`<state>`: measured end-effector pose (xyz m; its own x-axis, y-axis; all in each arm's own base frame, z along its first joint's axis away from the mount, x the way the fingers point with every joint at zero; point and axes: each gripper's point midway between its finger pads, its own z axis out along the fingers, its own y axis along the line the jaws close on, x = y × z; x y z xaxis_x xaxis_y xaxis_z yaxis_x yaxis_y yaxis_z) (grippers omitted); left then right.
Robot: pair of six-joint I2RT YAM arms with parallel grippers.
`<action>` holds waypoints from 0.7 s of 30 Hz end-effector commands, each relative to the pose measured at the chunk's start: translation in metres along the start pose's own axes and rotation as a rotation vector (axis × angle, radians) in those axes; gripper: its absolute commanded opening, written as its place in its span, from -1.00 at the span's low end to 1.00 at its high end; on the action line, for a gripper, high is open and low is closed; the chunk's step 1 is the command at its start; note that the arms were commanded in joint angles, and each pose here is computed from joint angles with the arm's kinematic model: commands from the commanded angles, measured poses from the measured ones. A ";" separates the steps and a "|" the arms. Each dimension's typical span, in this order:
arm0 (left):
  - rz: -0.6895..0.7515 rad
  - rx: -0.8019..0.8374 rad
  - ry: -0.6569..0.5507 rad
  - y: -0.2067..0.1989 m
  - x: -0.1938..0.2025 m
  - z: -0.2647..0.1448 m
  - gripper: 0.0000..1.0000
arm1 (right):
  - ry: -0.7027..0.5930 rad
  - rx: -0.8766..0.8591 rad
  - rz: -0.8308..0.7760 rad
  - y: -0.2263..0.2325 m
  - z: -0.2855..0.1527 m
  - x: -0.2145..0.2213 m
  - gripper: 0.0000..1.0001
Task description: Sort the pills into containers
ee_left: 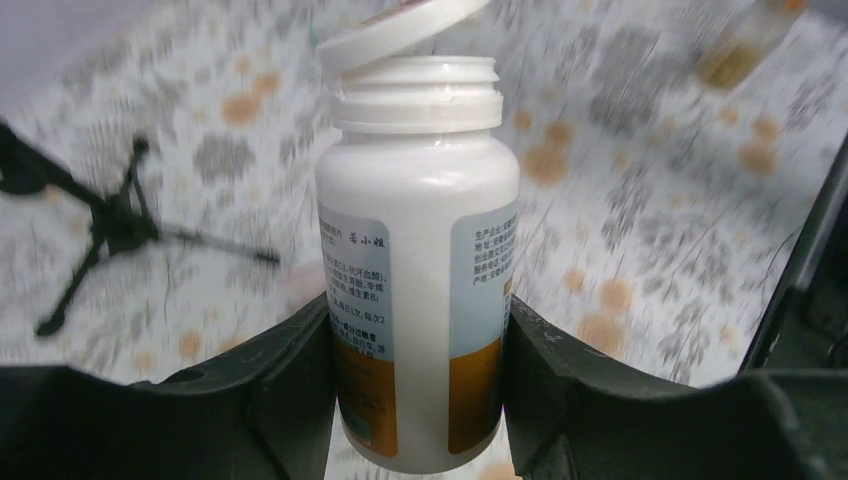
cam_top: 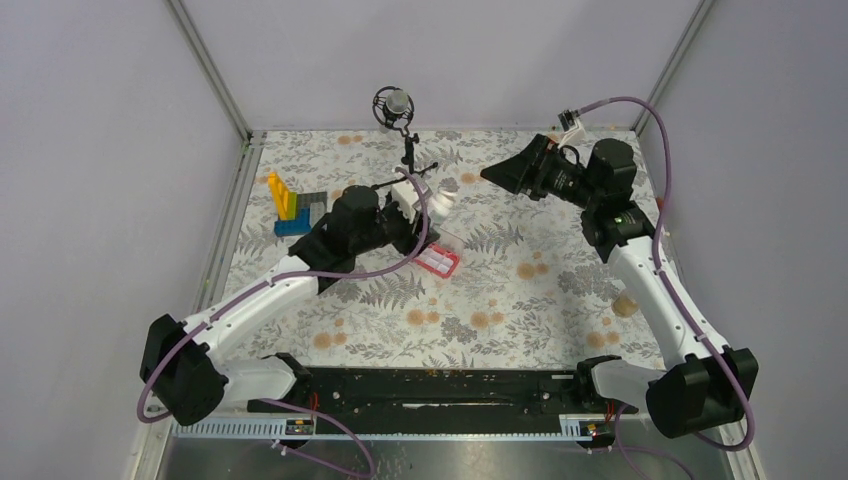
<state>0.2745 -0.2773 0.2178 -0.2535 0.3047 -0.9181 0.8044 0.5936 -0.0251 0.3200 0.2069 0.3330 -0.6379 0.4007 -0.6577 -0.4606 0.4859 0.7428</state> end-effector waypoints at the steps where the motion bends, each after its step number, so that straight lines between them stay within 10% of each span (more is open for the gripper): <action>1: 0.063 0.132 -0.424 -0.023 -0.112 -0.008 -1.00 | -0.055 -0.241 -0.008 0.060 -0.002 -0.030 0.78; 12: 0.039 0.287 -0.896 -0.044 -0.219 -0.033 -1.00 | -0.093 -0.322 -0.164 0.122 -0.009 -0.050 0.97; 21: 0.061 0.412 -0.944 -0.061 -0.235 -0.035 -0.99 | -0.083 -0.097 -0.480 0.106 -0.003 -0.032 0.94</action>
<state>0.2938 -0.3628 0.3883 0.0698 -0.3672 -0.9275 0.9424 0.3292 -0.0594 0.2906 0.2527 0.4385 -0.4388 0.3239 -0.8381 -0.7412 0.3969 0.5414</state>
